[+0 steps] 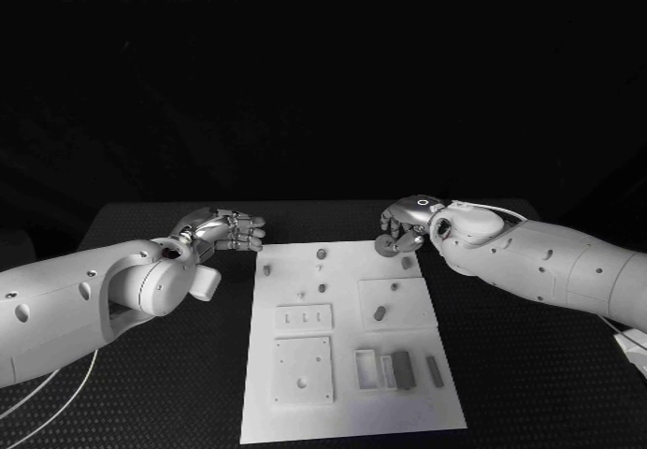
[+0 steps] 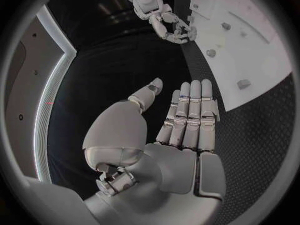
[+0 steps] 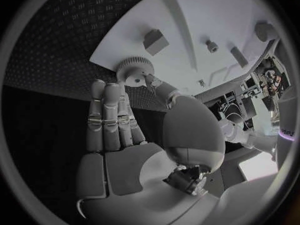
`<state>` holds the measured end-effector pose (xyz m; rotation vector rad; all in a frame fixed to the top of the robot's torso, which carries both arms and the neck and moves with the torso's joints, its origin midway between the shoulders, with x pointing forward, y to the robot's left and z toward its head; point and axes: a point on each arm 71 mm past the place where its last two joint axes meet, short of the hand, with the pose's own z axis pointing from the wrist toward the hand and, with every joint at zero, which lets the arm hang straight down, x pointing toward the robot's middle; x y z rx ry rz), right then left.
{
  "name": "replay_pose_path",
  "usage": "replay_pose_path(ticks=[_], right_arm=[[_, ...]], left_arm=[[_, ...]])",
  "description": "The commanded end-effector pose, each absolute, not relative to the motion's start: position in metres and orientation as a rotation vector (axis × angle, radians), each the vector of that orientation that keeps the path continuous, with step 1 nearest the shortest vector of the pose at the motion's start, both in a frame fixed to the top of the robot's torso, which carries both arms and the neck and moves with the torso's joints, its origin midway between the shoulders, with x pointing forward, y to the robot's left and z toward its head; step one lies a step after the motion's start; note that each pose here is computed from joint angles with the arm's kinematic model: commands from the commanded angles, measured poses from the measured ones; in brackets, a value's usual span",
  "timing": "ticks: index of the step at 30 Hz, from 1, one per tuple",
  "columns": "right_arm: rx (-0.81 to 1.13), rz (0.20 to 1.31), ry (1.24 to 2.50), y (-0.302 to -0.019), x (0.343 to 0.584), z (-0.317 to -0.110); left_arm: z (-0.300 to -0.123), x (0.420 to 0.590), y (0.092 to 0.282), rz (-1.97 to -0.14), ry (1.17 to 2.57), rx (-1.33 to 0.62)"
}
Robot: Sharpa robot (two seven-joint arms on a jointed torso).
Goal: Assemble the parts on the task board
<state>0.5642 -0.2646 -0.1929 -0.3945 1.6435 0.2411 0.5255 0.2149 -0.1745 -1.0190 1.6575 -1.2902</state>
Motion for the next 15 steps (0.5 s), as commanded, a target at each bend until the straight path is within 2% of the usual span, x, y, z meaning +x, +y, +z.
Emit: replay_pose_path(ticks=[1,15], right_arm=[[-0.436,0.209,1.676,-0.2654,0.5628,-0.1983],[-0.428,0.213,1.724,-0.2674,0.5623,-0.2018]], left_arm=[[-0.1731,0.5254,0.2131,-1.309,1.658,-1.003],[-0.1733,0.5253,0.2124,-1.310,1.662,-1.003]])
